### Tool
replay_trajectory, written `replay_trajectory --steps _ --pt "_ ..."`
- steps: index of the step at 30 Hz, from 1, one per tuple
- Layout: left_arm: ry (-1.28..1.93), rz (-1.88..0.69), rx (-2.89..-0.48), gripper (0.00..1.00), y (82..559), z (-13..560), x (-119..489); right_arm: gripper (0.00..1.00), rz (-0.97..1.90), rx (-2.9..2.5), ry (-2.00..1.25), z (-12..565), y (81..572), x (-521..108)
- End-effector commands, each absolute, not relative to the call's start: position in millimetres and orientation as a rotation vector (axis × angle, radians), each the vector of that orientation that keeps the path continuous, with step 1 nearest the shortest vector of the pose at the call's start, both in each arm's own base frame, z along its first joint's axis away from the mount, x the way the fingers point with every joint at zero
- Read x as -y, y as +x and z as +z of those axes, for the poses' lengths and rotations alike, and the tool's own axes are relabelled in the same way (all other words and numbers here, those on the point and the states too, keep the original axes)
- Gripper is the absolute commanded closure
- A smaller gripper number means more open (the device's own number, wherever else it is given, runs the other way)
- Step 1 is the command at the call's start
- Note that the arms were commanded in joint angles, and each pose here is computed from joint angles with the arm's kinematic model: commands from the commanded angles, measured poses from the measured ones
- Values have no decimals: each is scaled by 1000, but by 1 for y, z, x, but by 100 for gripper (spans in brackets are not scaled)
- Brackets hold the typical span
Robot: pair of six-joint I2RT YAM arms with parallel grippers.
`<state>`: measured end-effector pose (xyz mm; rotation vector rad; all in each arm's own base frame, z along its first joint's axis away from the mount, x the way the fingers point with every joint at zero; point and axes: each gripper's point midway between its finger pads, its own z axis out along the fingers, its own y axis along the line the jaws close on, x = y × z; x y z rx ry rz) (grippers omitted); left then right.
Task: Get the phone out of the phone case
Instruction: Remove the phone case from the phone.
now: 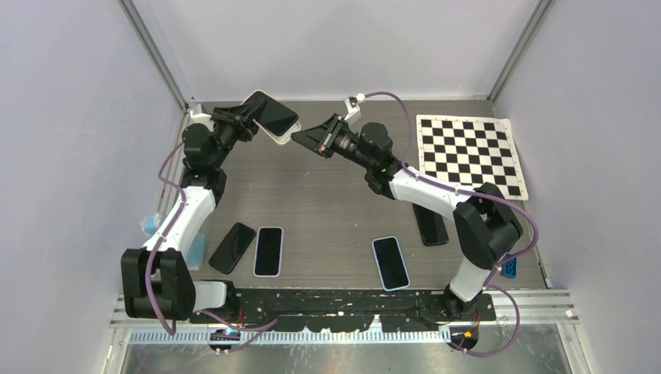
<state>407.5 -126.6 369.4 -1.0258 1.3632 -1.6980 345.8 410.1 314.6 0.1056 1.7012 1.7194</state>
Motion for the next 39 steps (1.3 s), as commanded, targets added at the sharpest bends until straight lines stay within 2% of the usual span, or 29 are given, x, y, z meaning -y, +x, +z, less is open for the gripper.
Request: replay_trajectory --steps 1,4,6,10,18,22,23,26,27,28,30,33,34,39 --pt "-421 -2028 -1377 100 309 472 183 88 1612 -1909 149 255 346 -412" --pt "-355 -2002 -1405 100 305 469 188 70 1680 -1874 117 271 340 -413" --pt "-340 -1993 -1413 100 304 465 189 63 1726 -1827 99 283 336 -413" --pt "-328 -1986 -1432 100 304 459 193 56 1809 -1783 112 298 333 -416" --pt "-323 -1926 -1484 100 310 433 199 56 1955 -1798 144 300 330 -428" --pt "-359 -1807 -1568 100 318 405 198 65 1989 -1796 162 301 328 -427" --pt "-357 -1785 -1577 99 320 401 198 73 1994 -1796 165 301 327 -426" --pt "-351 -1737 -1595 90 323 394 196 89 2013 -1759 168 306 325 -423" --pt "-344 -1722 -1602 83 323 392 196 96 2016 -1756 173 305 325 -421" --pt "-343 -1705 -1614 78 324 389 196 98 2033 -1718 172 312 324 -419" --pt "-353 -1667 -1639 67 327 379 195 99 2050 -1668 174 318 324 -413" --pt "-358 -1588 -1647 41 328 368 188 99 2046 -1615 188 320 326 -404" --pt "-360 -1551 -1648 35 329 366 182 99 2035 -1607 212 316 330 -399" --pt "-438 -1204 -1775 20 329 337 139 99 1976 -1572 292 311 350 -380"
